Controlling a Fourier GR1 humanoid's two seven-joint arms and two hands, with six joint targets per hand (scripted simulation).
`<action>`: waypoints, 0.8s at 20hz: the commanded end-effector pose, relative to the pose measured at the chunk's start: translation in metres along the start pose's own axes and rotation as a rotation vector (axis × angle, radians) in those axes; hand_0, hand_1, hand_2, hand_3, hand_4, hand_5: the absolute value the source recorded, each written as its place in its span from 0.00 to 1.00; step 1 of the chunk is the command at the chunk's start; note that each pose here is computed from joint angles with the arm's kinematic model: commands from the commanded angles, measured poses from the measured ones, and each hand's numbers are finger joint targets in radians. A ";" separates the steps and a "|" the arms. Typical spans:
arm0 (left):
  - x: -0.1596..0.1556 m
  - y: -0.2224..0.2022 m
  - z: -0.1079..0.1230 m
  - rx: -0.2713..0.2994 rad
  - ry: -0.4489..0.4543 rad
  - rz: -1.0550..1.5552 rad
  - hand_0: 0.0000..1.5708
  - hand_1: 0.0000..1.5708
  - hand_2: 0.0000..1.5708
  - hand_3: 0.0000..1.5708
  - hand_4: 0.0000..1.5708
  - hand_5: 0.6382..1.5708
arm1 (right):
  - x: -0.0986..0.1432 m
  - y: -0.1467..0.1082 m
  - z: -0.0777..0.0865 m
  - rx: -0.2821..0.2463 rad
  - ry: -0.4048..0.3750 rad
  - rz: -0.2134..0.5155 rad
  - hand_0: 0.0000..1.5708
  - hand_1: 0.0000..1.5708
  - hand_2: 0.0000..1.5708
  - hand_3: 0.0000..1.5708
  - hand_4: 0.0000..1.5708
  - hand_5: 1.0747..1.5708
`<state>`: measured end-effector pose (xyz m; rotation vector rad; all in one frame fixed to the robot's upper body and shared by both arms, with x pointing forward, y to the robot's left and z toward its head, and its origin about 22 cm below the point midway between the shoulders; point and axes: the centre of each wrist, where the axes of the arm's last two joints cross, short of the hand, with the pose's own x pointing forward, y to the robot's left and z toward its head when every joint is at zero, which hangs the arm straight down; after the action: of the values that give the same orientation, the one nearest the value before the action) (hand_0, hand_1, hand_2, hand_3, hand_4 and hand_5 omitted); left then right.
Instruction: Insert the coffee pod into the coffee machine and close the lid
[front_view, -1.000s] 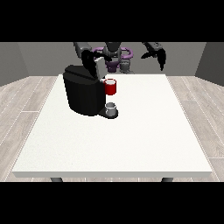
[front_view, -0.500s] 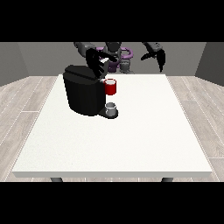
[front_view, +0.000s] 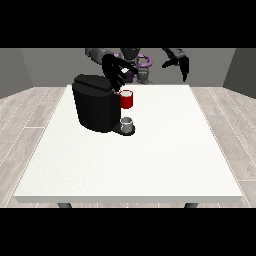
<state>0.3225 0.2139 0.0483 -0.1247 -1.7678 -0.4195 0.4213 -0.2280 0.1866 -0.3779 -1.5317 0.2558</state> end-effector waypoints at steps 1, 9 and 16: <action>0.007 0.001 -0.011 -0.024 -0.045 -0.013 0.00 0.00 0.00 0.00 0.28 1.00 | 0.072 0.047 0.013 0.125 -0.315 0.002 0.00 0.00 0.00 0.00 0.09 1.00; 0.027 -0.016 -0.029 -0.112 -0.098 -0.015 0.00 0.00 0.00 0.00 0.27 1.00 | 0.099 0.001 0.020 0.022 -0.305 0.021 0.00 0.00 0.00 0.00 0.00 1.00; 0.047 -0.015 -0.043 -0.175 -0.173 -0.036 0.00 0.00 0.00 0.00 0.27 1.00 | 0.110 -0.028 0.026 -0.067 -0.328 0.006 0.00 0.00 0.00 0.00 0.00 1.00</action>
<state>0.3415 0.1806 0.0863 -0.2317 -1.8836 -0.5619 0.4028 -0.2556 0.2770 -0.5340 -1.6335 0.1792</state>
